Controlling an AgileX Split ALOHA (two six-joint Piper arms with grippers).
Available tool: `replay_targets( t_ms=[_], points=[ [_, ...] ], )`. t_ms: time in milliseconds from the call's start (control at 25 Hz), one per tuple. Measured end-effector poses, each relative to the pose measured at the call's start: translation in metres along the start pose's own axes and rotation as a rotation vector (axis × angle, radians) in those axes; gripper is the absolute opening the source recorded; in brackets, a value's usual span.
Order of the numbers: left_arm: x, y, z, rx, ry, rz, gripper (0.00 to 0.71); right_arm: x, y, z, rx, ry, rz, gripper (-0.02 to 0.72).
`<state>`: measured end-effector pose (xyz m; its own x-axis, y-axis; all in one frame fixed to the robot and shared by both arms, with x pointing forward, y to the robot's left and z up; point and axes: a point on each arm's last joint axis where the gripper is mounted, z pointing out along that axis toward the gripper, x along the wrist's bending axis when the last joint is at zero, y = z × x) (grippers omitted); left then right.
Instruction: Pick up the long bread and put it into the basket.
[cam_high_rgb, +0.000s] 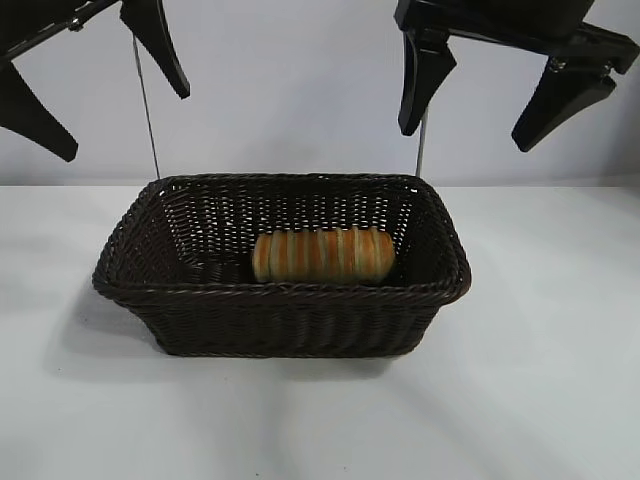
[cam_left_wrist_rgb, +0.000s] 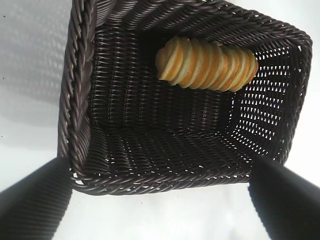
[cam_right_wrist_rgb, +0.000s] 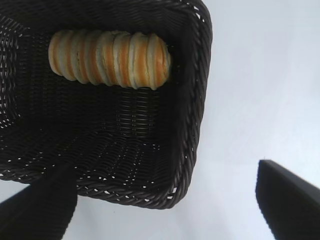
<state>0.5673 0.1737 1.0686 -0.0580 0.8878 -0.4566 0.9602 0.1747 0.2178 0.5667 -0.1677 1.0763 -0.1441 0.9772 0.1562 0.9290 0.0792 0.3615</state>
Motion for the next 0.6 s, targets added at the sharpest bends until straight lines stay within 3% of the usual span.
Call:
replay_targets(
  t_ms=[600],
  points=[
    [0.0000, 0.0000, 0.0000, 0.000, 0.000, 0.000, 0.694, -0.0008, 0.0004, 0.0000, -0.004, -0.008, 0.002, 0.695]
  ],
)
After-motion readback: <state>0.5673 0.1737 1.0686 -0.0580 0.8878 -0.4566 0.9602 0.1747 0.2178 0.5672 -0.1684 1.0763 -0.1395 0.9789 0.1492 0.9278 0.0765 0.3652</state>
